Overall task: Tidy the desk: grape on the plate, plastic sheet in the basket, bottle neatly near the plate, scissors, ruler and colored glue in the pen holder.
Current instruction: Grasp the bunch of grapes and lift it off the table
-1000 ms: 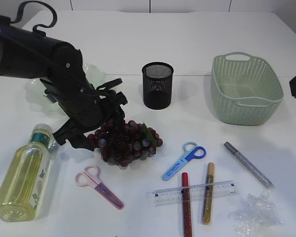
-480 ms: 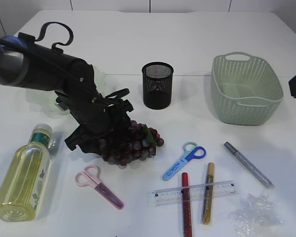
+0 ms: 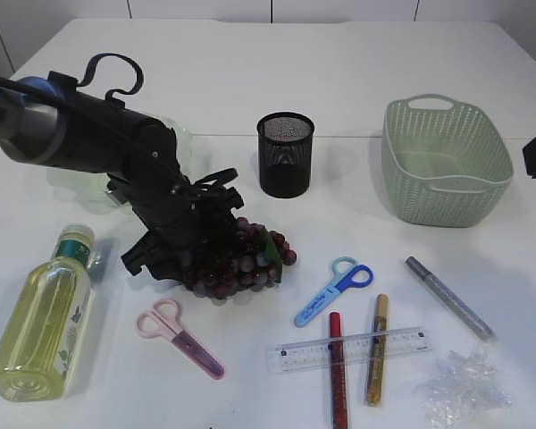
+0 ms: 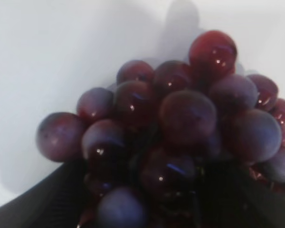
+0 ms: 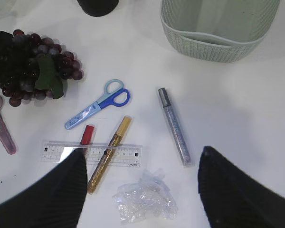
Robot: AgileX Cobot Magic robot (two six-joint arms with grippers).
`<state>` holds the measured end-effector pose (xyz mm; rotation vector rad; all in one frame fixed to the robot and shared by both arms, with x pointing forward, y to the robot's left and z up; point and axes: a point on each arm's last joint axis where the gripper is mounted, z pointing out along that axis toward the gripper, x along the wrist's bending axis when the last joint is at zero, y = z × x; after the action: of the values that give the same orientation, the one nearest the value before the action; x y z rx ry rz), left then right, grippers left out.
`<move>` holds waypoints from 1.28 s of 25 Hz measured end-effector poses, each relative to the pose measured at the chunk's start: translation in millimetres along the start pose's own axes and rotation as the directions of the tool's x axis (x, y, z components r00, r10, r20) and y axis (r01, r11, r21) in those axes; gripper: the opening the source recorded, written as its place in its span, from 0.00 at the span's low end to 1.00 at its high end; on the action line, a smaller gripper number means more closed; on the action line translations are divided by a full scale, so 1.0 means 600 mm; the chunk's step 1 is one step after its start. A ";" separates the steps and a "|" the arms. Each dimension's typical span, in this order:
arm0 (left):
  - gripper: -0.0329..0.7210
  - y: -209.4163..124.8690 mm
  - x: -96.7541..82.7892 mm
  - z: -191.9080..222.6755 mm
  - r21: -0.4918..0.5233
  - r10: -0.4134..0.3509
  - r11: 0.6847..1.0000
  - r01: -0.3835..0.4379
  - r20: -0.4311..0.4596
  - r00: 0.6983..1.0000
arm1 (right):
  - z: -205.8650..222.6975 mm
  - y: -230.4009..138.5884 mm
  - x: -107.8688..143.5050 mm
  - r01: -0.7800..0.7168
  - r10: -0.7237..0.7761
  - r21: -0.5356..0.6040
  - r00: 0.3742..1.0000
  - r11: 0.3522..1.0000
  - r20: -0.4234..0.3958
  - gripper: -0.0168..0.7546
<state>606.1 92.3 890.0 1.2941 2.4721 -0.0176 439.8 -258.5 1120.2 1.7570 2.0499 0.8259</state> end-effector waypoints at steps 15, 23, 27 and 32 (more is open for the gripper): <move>0.26 0.001 -0.002 0.007 -0.007 0.000 1.000 0.000 0.014 1.000 | 0.000 0.000 0.000 0.000 0.000 0.000 1.000 1.000 0.000 0.75; 0.21 0.003 -0.005 -0.007 -0.010 0.000 1.000 0.000 0.020 1.000 | 0.000 0.000 0.000 0.000 0.000 0.000 1.000 1.000 0.000 0.75; 0.20 0.008 -0.016 -0.046 -0.034 0.016 0.999 -0.014 0.062 0.998 | 0.000 0.000 0.000 0.000 0.000 0.002 1.000 1.000 0.000 0.75; 0.19 0.017 -0.030 -0.108 -0.089 0.052 0.995 -0.040 0.135 0.989 | 0.000 0.000 0.000 0.000 0.000 0.002 1.000 1.000 0.000 0.75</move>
<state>604.0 95.0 957.8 1.2698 2.3013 0.0105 439.6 -258.5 1120.1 1.7575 2.0519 0.8241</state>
